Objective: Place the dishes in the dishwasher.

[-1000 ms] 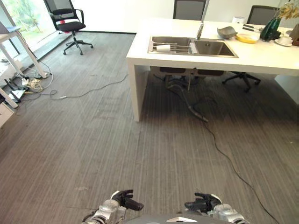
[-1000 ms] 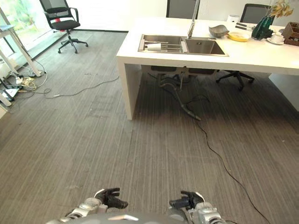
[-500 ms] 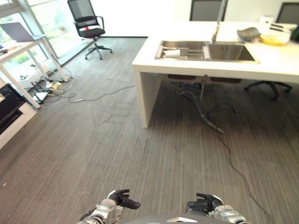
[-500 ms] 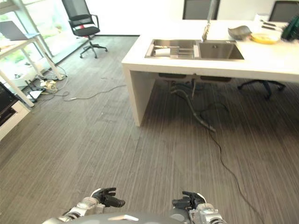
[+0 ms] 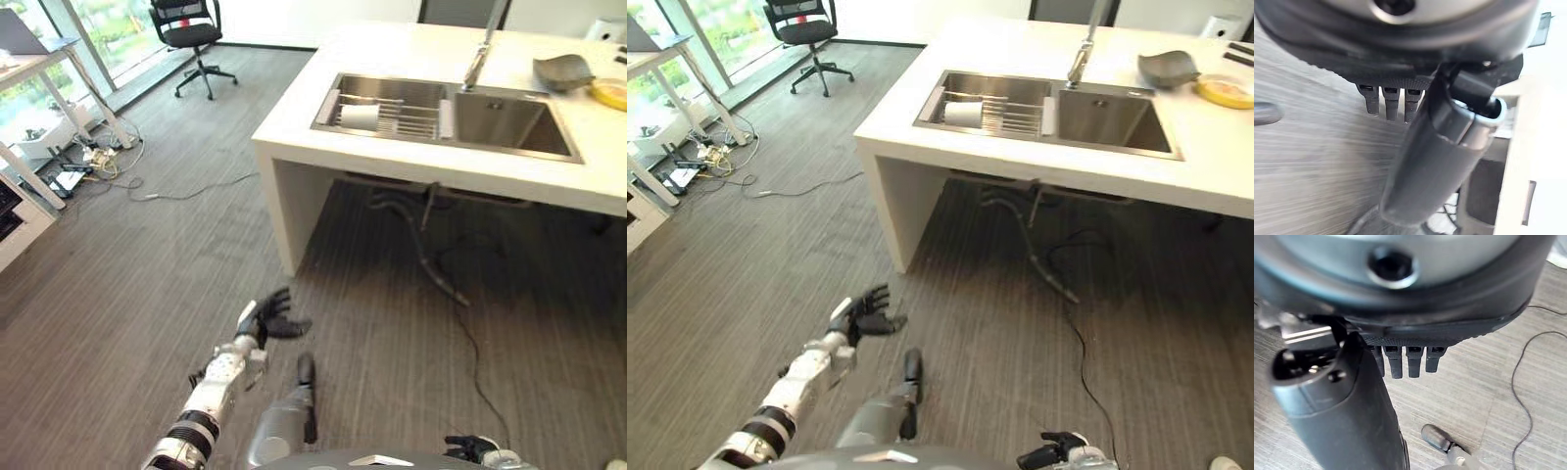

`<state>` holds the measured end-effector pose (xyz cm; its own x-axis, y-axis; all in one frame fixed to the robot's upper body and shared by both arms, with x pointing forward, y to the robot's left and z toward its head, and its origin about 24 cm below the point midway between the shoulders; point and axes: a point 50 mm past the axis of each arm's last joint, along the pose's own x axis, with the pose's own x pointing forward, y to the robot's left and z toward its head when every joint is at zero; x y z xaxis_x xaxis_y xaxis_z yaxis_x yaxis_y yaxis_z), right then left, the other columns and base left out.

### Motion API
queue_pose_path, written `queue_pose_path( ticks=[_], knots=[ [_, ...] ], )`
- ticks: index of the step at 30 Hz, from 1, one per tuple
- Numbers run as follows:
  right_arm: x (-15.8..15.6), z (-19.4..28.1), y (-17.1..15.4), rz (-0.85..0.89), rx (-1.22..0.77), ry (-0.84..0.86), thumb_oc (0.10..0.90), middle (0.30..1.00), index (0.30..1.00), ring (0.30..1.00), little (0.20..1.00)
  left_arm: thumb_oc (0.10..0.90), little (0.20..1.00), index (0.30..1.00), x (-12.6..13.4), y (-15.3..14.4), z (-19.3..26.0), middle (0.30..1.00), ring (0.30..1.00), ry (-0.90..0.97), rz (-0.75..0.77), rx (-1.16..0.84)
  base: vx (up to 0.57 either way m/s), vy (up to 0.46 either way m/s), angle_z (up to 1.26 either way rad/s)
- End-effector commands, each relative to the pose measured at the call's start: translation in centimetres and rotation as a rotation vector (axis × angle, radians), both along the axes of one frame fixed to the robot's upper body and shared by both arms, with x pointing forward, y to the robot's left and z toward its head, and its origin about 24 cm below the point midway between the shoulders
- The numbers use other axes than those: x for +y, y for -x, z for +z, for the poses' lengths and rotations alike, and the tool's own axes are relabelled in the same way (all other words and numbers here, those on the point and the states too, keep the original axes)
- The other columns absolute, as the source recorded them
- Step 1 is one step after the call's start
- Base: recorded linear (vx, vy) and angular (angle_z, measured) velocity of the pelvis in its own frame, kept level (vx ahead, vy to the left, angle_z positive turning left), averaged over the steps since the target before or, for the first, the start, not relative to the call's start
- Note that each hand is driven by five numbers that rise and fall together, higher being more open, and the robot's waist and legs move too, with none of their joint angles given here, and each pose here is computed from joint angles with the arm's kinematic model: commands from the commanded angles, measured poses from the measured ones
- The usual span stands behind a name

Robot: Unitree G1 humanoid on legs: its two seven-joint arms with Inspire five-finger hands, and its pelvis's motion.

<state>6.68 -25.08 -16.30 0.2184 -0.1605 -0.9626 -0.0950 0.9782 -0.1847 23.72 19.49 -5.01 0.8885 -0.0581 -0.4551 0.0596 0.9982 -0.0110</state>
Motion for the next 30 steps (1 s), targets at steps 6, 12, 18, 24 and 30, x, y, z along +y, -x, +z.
queue_pose_path(
  ticks=[6, 12, 18, 24, 30],
  knots=[
    [0.5, -0.4, 1.6, -0.177, 0.024, -0.079, 0.8, 0.9, 0.9, 0.9, 0.9, 0.8, 0.9, 0.9, 0.8, -5.8, 19.4, 0.9, 0.9, -0.227, -0.11, -0.853, 0.46, 0.135, -0.45],
    [0.4, -0.4, 1.7, -0.191, 0.007, -0.096, 0.8, 0.9, 0.9, 0.9, 0.9, 0.8, 0.9, 0.9, -0.8, -4.4, 27.4, 0.9, 0.9, -0.374, -0.125, -1.245, 0.23, 0.139, 0.06],
    [0.4, -0.4, 1.7, -0.191, 0.007, -0.096, 0.8, 0.9, 0.9, 0.9, 0.9, 0.8, 0.9, 0.9, -0.8, -4.4, 27.4, 0.9, 0.9, -0.374, -0.124, -1.245, 0.07, 0.005, 0.21],
    [-0.2, -0.3, 2.5, -0.191, 0.027, -0.085, 0.8, 0.9, 0.9, 0.9, 0.9, 0.8, 0.9, 0.9, -4.2, -5.6, 26.3, 0.9, 0.9, -0.113, -0.289, -1.186, 0.48, -0.402, 0.21],
    [-1.0, 0.0, 1.8, -0.202, 0.003, -0.063, 0.8, 0.9, 0.9, 0.9, 0.9, 0.8, 0.9, 0.9, -3.8, -6.8, 23.7, 0.9, 0.9, -0.016, -0.232, -1.058, 0.1, -0.126, -0.18]
  ],
)
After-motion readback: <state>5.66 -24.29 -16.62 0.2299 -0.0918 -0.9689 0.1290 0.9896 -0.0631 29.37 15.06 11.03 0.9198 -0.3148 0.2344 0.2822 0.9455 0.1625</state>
